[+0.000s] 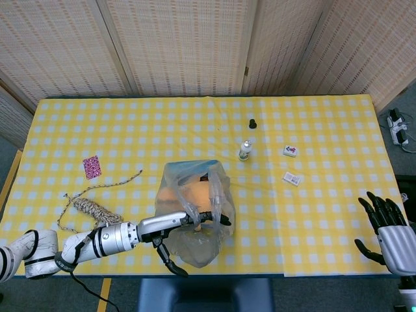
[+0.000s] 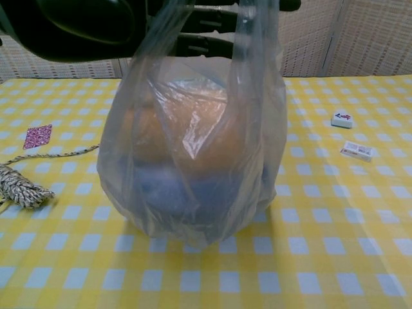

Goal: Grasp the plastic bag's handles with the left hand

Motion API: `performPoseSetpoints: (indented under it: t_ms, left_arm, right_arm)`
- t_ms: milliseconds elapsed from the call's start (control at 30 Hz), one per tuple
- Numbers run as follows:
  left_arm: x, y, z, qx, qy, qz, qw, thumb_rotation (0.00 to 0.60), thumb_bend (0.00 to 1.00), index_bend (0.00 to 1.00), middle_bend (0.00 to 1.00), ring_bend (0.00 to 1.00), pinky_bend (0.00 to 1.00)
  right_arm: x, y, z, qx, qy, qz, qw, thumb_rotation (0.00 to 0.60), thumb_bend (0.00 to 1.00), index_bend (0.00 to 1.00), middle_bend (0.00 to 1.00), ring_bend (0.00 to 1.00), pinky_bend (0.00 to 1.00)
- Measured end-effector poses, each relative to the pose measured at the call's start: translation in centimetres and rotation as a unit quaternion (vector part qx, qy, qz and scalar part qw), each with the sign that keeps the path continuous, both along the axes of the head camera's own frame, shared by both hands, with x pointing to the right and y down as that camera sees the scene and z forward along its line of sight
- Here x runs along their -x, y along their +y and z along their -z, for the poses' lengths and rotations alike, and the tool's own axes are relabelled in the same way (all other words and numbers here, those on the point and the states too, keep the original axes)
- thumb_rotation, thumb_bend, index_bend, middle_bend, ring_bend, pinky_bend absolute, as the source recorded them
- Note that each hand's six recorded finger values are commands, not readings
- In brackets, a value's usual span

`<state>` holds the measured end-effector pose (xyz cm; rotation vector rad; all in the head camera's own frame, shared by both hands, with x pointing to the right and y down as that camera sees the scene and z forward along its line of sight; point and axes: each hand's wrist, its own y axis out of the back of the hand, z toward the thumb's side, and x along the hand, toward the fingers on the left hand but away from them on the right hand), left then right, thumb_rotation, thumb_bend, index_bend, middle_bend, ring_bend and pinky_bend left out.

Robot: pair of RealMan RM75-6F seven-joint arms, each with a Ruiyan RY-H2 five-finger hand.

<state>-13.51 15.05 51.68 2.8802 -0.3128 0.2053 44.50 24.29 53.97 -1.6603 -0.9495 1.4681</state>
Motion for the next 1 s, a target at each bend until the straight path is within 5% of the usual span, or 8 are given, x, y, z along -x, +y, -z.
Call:
performPoseSetpoints:
  t_ms: [533, 1000]
  left_arm:
    - [-0.3, -1.3, -0.1, 0.053, 0.032, 0.027, 0.9977, 0.6, 0.04, 0.07, 0.1, 0.0, 0.05]
    - [-1.4, -1.8, -0.2, 0.096, 0.072, 0.082, 0.9894, 0.6, 0.04, 0.08, 0.07, 0.0, 0.16]
  right_arm:
    - [0.0, 0.1, 0.0, 0.002, -0.001, 0.001, 1.0, 0.6, 0.3, 0.0, 0.0, 0.0, 0.0]
    - [0.0, 0.1, -0.1, 0.007, -0.002, 0.002, 1.0, 0.6, 0.3, 0.0, 0.0, 0.0, 0.0]
